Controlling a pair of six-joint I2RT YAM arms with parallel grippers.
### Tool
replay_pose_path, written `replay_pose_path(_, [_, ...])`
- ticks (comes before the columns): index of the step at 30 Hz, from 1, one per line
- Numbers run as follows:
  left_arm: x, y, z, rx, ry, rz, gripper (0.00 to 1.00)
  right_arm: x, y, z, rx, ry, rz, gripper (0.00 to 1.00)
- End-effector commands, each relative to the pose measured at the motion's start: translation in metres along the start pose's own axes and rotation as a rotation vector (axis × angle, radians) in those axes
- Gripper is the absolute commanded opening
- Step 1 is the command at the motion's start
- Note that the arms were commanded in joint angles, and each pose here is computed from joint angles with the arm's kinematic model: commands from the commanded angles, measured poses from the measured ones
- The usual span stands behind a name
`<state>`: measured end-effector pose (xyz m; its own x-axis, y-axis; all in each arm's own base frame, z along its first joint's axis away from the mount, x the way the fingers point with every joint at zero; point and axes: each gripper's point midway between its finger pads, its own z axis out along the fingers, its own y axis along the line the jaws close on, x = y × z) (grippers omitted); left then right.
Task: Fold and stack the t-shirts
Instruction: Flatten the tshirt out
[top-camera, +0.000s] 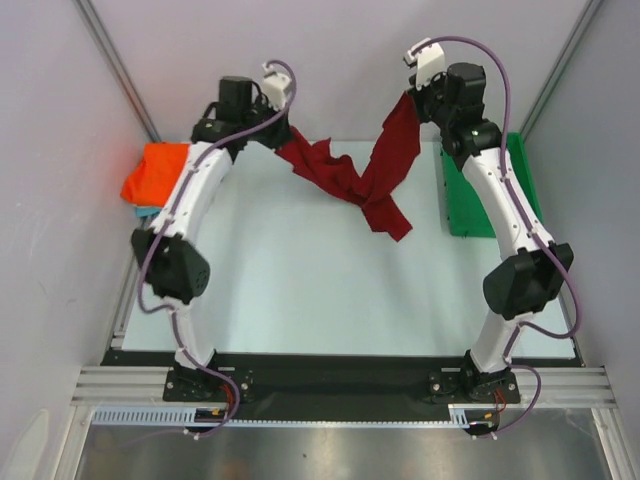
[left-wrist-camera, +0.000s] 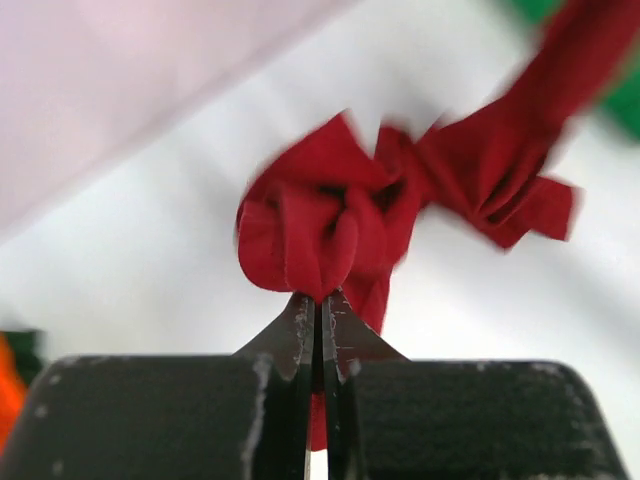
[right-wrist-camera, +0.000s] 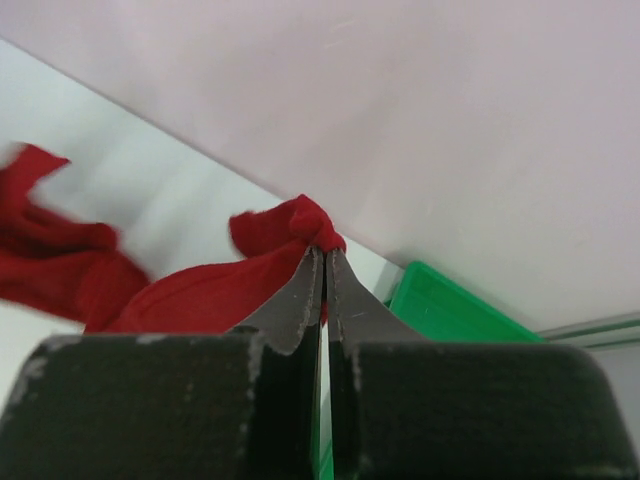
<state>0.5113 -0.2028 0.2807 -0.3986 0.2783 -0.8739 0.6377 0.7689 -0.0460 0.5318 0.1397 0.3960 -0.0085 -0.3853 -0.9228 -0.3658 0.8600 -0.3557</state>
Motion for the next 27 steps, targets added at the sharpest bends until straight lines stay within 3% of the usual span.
replay_pose_path(1, [-0.049,-0.039,-0.078,0.013,-0.137,0.093,0.01,-0.073,-0.025,-0.023,0.062,-0.175,0.007,0.0])
replay_pose_path(3, [-0.052,-0.055,-0.116,0.013,-0.162,0.154,0.0,-0.081,-0.017,-0.036,0.034,-0.18,0.009,0.0])
replay_pose_path(6, [-0.025,-0.079,-0.153,0.035,-0.135,0.191,0.0,-0.072,0.006,-0.069,-0.042,-0.138,-0.009,0.0])
replay_pose_path(9, [0.025,-0.101,-0.173,0.081,-0.064,0.172,0.0,-0.04,0.033,-0.106,-0.101,-0.07,-0.041,0.0])
replay_pose_path(11, [0.076,-0.114,-0.175,0.127,0.036,0.154,0.21,0.007,0.053,-0.118,-0.132,0.024,-0.036,0.0])
replay_pose_path(13, [0.116,-0.121,-0.169,0.159,0.122,0.117,0.54,0.042,0.065,-0.122,-0.16,0.098,-0.01,0.0])
replay_pose_path(16, [0.125,-0.118,-0.164,0.136,0.119,0.095,0.7,0.091,0.086,-0.125,-0.213,0.198,0.007,0.0])
replay_pose_path(20, [0.141,-0.082,-0.135,0.018,0.203,0.151,0.73,0.114,0.095,-0.124,-0.235,0.236,-0.001,0.0])
replay_pose_path(23, [0.173,-0.063,-0.114,0.0,0.353,0.188,0.68,0.105,0.087,-0.12,-0.215,0.219,-0.002,0.0])
replay_pose_path(27, [0.2,-0.05,-0.089,-0.01,0.431,0.161,0.69,0.095,0.074,-0.117,-0.189,0.2,0.015,0.0])
